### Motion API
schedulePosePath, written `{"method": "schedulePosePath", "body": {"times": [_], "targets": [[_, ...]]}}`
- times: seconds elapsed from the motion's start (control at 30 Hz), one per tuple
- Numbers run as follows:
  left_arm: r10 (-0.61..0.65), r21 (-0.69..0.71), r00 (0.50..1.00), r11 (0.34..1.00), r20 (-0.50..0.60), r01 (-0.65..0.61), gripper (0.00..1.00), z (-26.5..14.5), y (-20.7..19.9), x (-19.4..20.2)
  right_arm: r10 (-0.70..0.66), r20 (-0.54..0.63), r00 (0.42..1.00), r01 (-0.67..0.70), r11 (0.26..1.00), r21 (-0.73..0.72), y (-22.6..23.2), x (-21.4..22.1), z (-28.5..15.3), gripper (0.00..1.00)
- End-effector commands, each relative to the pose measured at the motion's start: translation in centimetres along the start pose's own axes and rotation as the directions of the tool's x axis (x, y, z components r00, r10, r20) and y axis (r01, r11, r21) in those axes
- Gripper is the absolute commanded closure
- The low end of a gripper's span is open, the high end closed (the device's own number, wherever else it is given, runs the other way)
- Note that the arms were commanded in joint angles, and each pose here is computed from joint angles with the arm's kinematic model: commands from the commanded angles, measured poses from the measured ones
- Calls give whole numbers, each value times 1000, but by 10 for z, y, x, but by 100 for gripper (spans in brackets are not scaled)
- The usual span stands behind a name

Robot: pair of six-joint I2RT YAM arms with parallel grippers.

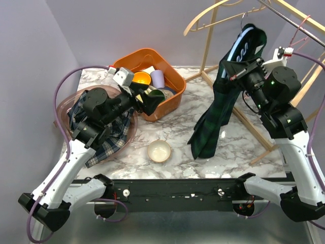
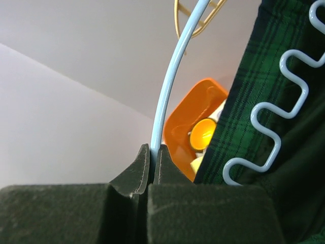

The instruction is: Remove the skirt from the hanger

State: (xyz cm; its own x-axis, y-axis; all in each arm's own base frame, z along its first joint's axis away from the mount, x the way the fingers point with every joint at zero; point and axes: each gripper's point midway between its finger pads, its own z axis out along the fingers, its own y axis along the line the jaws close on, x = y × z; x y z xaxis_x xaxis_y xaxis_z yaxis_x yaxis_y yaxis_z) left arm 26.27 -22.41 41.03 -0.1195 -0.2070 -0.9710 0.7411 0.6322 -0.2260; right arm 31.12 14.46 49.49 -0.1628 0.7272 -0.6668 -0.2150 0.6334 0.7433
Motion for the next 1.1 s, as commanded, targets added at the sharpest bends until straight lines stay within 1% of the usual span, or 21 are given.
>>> {"method": "schedulePosePath", "body": {"times": [0.0, 0.03, 0.07, 0.13, 0.17, 0.2, 0.23, 0.27, 0.3, 0.37, 0.4, 0.43, 0.5, 0.53, 0.6, 0.63, 0.73, 0.83, 0.87, 0.97, 1.07], "targets": [[51, 176, 994, 982, 99, -68, 1, 4, -60, -32, 178, 79, 981, -154, 958, -242, 49, -28, -30, 99], [54, 184, 994, 980, 99, -71, 1, 6, -67, -31, 227, 75, 971, -202, 946, -252, 49, -28, -32, 99], [50, 206, 993, 976, 104, -71, 1, 8, -86, -30, 254, 83, 964, -224, 937, -269, 47, -27, -35, 99], [84, 209, 989, 972, 119, -107, 1, 13, -101, -31, 303, 94, 948, -268, 924, -272, 44, -28, -37, 99], [97, 183, 985, 975, 146, -123, 1, 16, -105, -36, 311, 107, 944, -270, 918, -291, 47, -31, -40, 99], [97, 218, 983, 967, 155, -130, 1, 13, -128, -39, 316, 128, 940, -268, 917, -294, 46, -36, -44, 99], [123, 218, 981, 964, 152, -154, 1, 18, -137, -35, 324, 138, 936, -274, 917, -290, 45, -39, -45, 99], [122, 120, 980, 983, 156, -141, 1, 23, -128, -38, 333, 144, 932, -284, 916, -282, 43, -40, -47, 99], [111, 129, 980, 983, 165, -133, 1, 22, -142, -43, 349, 158, 924, -295, 911, -288, 43, -44, -52, 99], [144, 67, 980, 986, 140, -154, 1, 36, -141, -34, 372, 165, 913, -311, 899, -308, 48, -51, -57, 99], [151, 33, 978, 987, 143, -157, 1, 39, -140, -37, 380, 162, 911, -317, 895, -315, 50, -53, -60, 99], [163, 35, 979, 985, 124, -169, 1, 46, -146, -28, 393, 157, 906, -327, 886, -328, 55, -57, -64, 99], [178, 43, 975, 982, 130, -185, 1, 52, -154, -25, 428, 135, 894, -365, 868, -337, 58, -58, -69, 99], [207, 44, 971, 976, 120, -214, 1, 59, -159, -16, 438, 129, 890, -374, 861, -344, 60, -59, -70, 99], [223, 25, 965, 973, 136, -228, 1, 65, -161, -17, 462, 110, 880, -399, 845, -356, 64, -60, -74, 99], [237, 14, 964, 970, 122, -241, 1, 72, -161, -10, 469, 102, 877, -405, 838, -366, 67, -61, -77, 99], [257, 24, 960, 965, 108, -260, 1, 82, -167, -1, 491, 109, 864, -420, 823, -382, 70, -68, -86, 99], [234, 74, 965, 967, 119, -244, 1, 84, -179, 3, 507, 134, 851, -426, 817, -388, 68, -74, -93, 99], [223, 128, 967, 963, 125, -239, 1, 83, -189, 4, 510, 140, 849, -426, 817, -389, 67, -76, -94, 99], [199, 203, 970, 953, 139, -224, 1, 80, -203, 7, 513, 141, 847, -429, 816, -387, 65, -75, -95, 99], [196, 180, 972, 959, 133, -218, 1, 86, -204, 9, 518, 118, 847, -437, 807, -397, 66, -70, -94, 99]]}}
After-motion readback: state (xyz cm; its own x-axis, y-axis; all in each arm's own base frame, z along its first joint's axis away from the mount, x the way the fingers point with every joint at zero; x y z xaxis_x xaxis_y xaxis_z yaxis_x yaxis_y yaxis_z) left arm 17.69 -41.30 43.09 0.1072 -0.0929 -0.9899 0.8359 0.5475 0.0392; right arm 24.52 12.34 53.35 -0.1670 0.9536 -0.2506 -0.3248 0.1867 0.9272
